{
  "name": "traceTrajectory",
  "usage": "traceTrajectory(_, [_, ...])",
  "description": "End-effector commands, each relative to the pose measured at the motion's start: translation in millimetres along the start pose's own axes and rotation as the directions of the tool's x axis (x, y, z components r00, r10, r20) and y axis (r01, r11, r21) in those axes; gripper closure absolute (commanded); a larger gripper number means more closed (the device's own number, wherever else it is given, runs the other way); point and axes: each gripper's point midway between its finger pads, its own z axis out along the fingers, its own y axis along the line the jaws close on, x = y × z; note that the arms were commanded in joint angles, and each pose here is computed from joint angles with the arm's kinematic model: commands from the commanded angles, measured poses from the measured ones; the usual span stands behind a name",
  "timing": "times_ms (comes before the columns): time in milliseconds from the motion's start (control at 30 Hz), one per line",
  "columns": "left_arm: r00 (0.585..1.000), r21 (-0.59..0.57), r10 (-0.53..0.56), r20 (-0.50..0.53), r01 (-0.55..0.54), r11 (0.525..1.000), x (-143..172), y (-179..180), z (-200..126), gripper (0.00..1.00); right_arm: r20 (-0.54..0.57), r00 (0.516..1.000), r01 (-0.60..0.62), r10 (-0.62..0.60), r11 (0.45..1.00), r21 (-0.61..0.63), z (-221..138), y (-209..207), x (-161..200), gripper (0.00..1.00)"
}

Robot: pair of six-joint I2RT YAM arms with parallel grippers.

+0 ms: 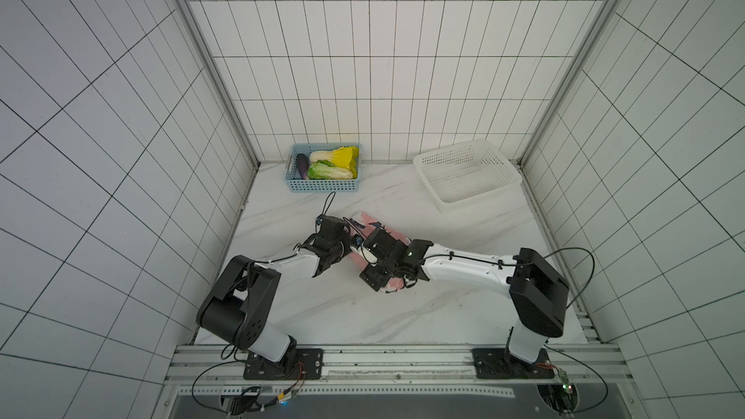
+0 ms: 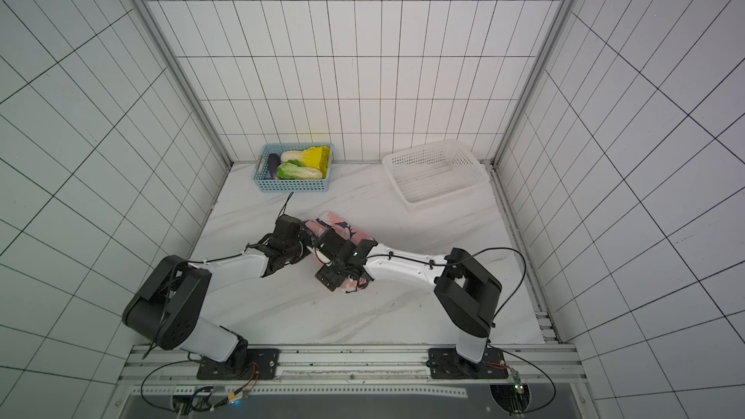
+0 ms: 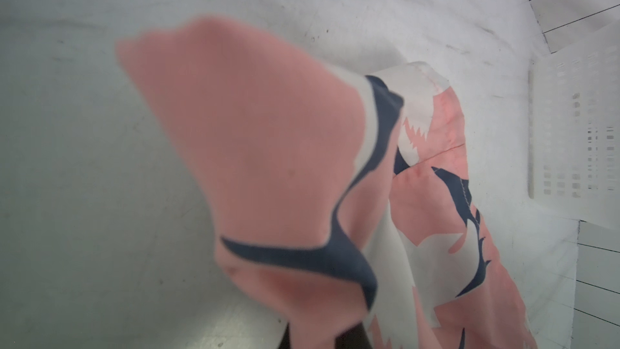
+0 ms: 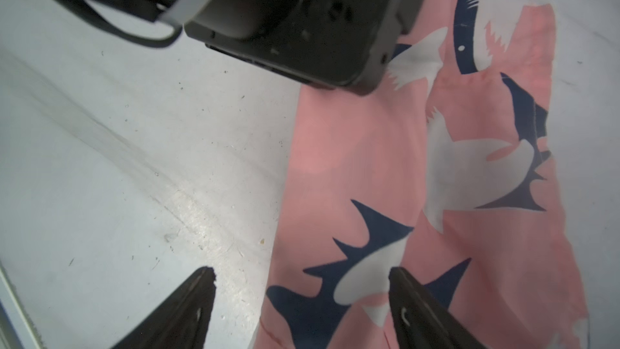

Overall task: Roll up the shorts
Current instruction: Roll the shorts at the center of the board.

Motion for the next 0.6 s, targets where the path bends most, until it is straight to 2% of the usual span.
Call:
traceTrajectory(0, [1.000,0.017,-0.012,0.006,0.012,1.000,-4.5,-11.1,-4.4,1.00,-0.018,0.999,0.046,-0.044,0.994,0.100,15.8,-8.8,-2.4,0.21])
traceTrajectory(133, [1.000,0.020,-0.020,-0.007,0.020,1.000,-3.7,-14.1,-4.6,1.00,-0.067,0.997,0.059,-0.046,0.979,0.197,29.8,-17.7,6.8,0.30])
traceTrajectory(167, [1.000,0.022,-0.026,-0.008,0.026,0.999,-4.0,-14.7,-4.9,1.00,-0.074,0.996,0.068,-0.054,0.974,0.217,33.0,-18.9,9.4,0.36])
traceTrajectory(200, [0.999,0.025,-0.030,-0.011,0.030,0.999,-3.5,-15.5,-5.0,1.00,-0.080,0.995,0.073,-0.056,0.970,0.232,35.4,-19.4,11.2,0.49])
traceTrajectory(233, [0.999,0.027,-0.032,-0.011,0.032,0.999,-3.8,-15.8,-5.0,1.00,-0.087,0.995,0.073,-0.054,0.969,0.236,37.1,-19.8,13.3,0.57])
traceTrajectory(267, [0.999,0.031,-0.034,-0.014,0.034,0.999,-3.5,-17.3,-5.5,1.00,-0.092,0.994,0.073,-0.052,0.969,0.237,38.5,-20.3,15.4,0.61])
traceTrajectory(333, [0.999,0.035,-0.036,-0.012,0.036,0.999,-4.4,-18.7,-6.3,1.00,-0.097,0.994,0.070,-0.049,0.972,0.225,40.3,-19.7,18.3,0.77])
traceTrajectory(433, [0.999,0.033,-0.040,-0.013,0.040,0.999,-5.6,-18.4,-7.0,1.00,-0.089,0.996,0.020,-0.006,0.989,0.148,38.8,-16.6,19.2,0.91])
traceTrajectory(467, [0.999,0.026,-0.044,-0.016,0.044,0.999,-6.1,-17.4,-7.3,1.00,-0.085,0.996,-0.009,0.019,0.993,0.115,38.1,-16.1,19.2,0.93])
traceTrajectory(500, [0.999,0.016,-0.048,-0.019,0.048,0.999,-7.3,-16.0,-7.5,0.93,-0.082,0.995,-0.048,0.054,0.996,0.074,37.4,-15.8,19.8,0.94])
traceTrajectory(567, [0.999,0.012,-0.050,-0.018,0.050,0.999,-10.7,-15.6,-8.7,0.69,-0.078,0.989,-0.130,0.129,0.991,-0.014,35.3,-15.3,20.3,0.95])
